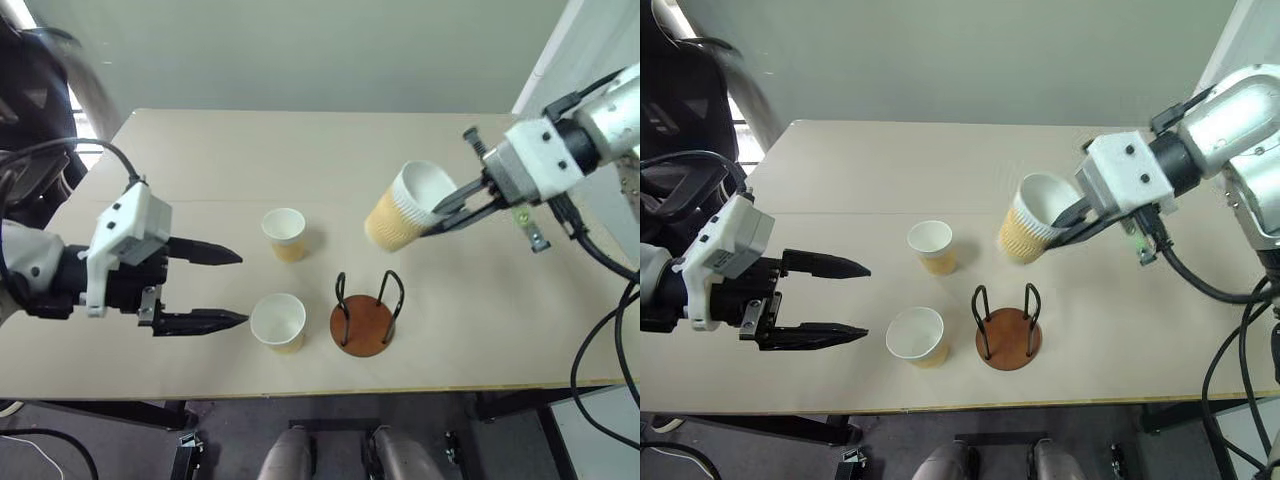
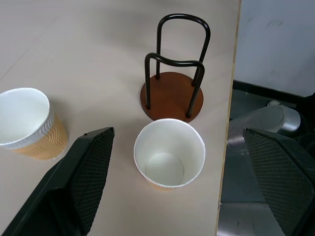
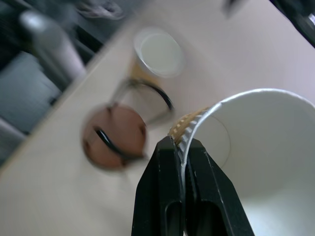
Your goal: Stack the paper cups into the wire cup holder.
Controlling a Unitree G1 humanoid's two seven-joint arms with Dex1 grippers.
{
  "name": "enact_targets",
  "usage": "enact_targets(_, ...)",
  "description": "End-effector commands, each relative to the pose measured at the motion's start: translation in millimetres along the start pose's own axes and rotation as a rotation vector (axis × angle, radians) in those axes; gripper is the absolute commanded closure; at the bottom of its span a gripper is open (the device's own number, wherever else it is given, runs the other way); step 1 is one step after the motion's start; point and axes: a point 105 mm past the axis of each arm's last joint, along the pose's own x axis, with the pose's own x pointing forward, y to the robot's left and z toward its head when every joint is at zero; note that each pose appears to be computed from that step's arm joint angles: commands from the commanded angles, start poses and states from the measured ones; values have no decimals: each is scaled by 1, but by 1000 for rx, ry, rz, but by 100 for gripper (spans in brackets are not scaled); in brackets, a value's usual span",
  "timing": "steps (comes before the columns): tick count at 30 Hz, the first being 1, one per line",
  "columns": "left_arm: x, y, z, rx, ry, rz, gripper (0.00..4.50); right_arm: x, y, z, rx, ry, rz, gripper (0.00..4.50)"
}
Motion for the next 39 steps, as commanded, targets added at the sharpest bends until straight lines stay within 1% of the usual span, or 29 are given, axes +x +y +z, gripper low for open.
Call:
enact_targets(1, -5, -4, 9, 44, -6, 22, 0, 6, 4, 8, -37, -25, 47, 448)
enact_targets(5, -5, -8, 10, 42, -5, 22, 0, 16, 11, 3, -31, -25, 96, 448)
enact_targets(10, -6, -13, 13, 46, -11, 23, 0, 26, 13, -7, -25, -12, 125, 448)
enact_targets(14, -8, -15, 17, 53, -23, 30, 0, 32, 15, -10, -22, -18, 144, 448)
enact_targets(29, -9, -19, 19, 52, -22, 45, 0, 46, 17, -15, -25, -34, 160, 448)
enact_targets(39, -8, -18, 18, 56, -13, 57, 0, 50, 15, -19, -41, -15, 155, 448)
